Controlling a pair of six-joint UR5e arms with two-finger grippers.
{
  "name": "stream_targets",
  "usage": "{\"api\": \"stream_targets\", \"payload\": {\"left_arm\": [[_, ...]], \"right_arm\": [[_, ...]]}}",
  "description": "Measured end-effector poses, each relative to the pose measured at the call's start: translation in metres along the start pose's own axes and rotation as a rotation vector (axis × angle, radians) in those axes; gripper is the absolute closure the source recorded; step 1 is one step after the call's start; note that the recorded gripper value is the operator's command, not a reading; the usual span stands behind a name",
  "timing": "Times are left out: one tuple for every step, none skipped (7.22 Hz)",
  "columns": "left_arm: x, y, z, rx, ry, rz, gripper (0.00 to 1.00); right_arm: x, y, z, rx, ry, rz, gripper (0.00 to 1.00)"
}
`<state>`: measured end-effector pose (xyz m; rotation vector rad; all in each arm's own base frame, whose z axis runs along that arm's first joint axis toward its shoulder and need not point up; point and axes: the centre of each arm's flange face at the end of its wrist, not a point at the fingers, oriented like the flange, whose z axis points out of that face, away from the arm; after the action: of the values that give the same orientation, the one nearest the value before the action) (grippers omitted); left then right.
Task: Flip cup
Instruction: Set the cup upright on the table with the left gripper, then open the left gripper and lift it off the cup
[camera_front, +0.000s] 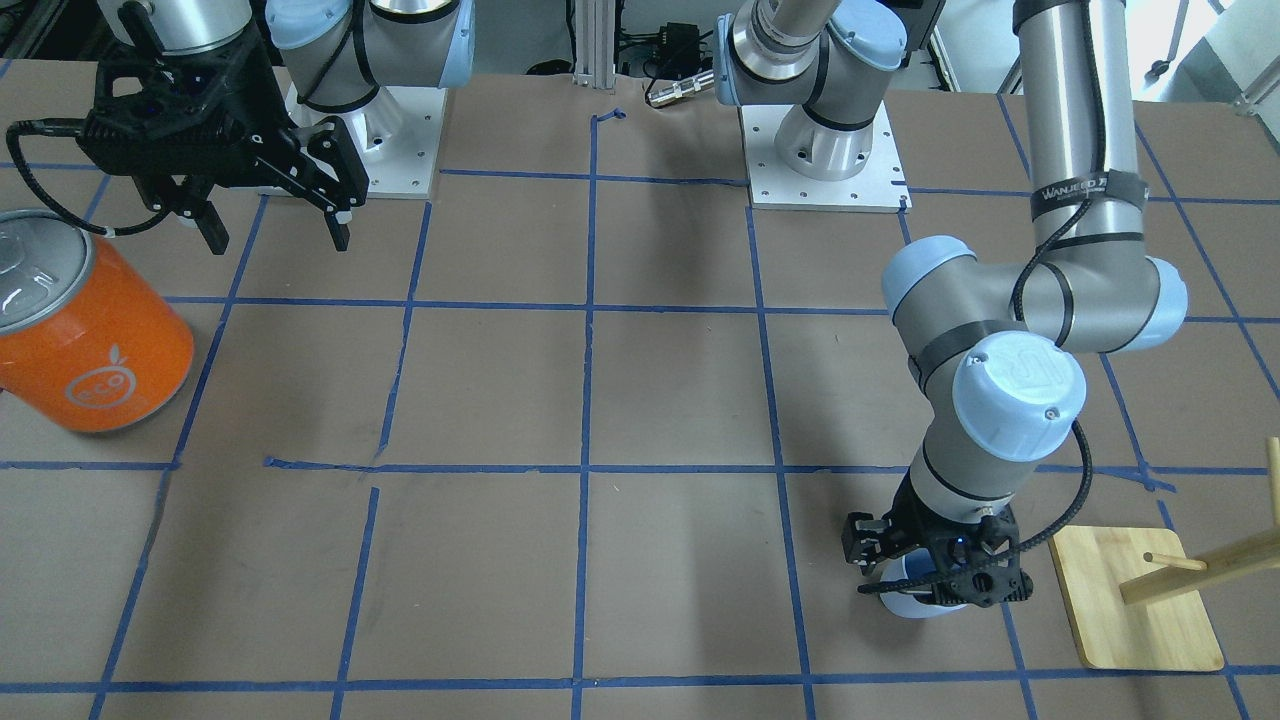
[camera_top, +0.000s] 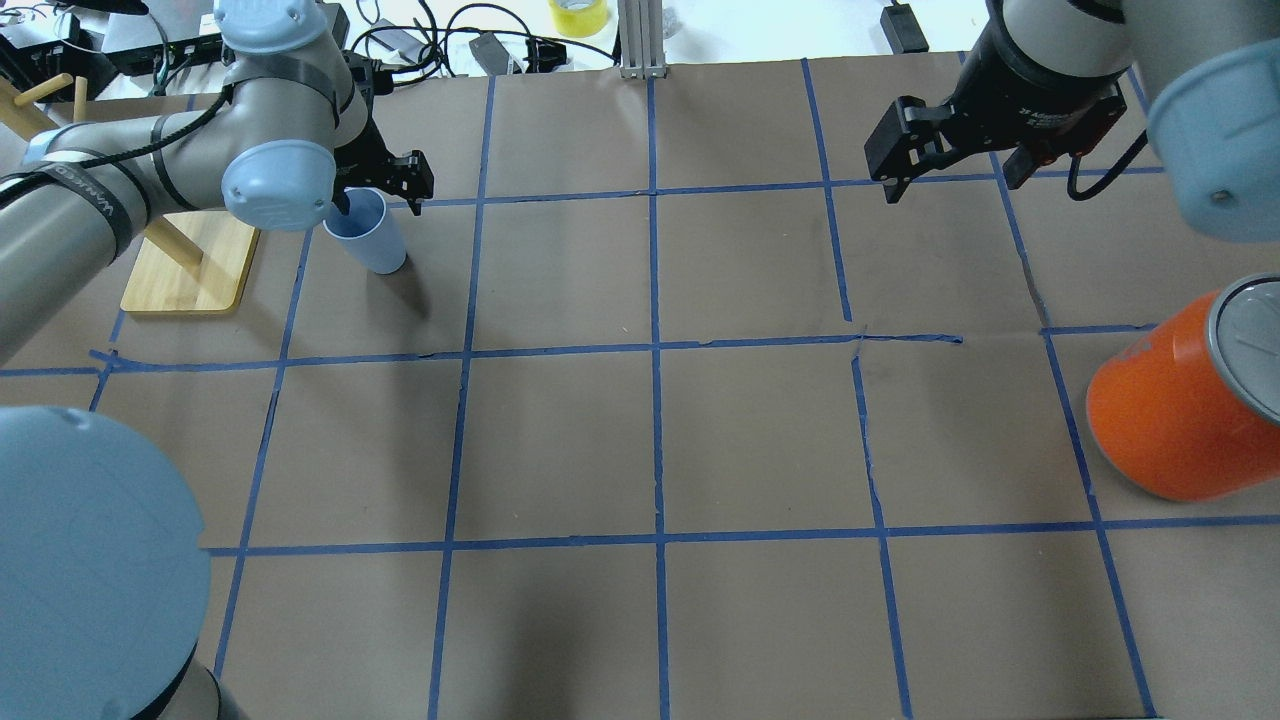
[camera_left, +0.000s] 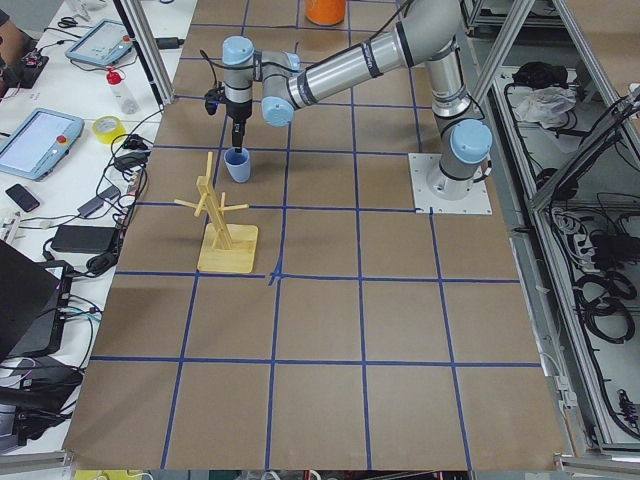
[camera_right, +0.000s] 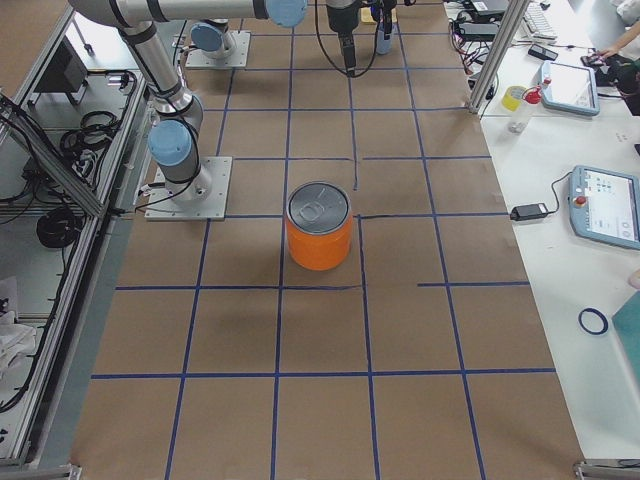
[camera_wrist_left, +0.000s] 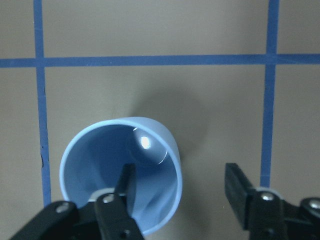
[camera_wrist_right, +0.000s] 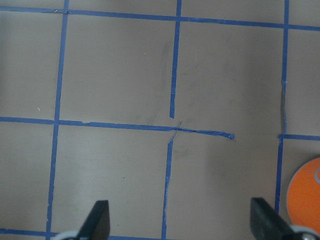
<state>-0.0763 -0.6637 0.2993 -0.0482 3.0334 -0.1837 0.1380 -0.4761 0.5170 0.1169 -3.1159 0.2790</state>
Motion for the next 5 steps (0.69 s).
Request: {"api": "stream_targets", "payload": {"left_arm": [[-0.002,0.012,-0.037,-0.037,0.001,-0.034,0.00],[-0.004,0.028,-0.079,-0.064,0.002,-0.056,0.00],[-0.006,0.047,-0.118,-0.088,0.002,-0.066,0.00],[-0.008,0.071,-0.155,-0.113,0.000,-0.070,0.00],[-0.009,0.094,-0.183,-0.126,-0.001,-0.072,0.00]], "right_arm": [[0.000,0.001,0.000,-0.001,0.000,0.000,0.00],[0.000,0.001,0.001,-0.003,0.000,-0.001,0.00],[-0.001,0.001,0.002,-0.004,0.000,0.000,0.00],[0.000,0.001,0.002,-0.004,0.000,0.000,0.00],[0.000,0.001,0.002,-0.003,0.000,0.000,0.00]]}}
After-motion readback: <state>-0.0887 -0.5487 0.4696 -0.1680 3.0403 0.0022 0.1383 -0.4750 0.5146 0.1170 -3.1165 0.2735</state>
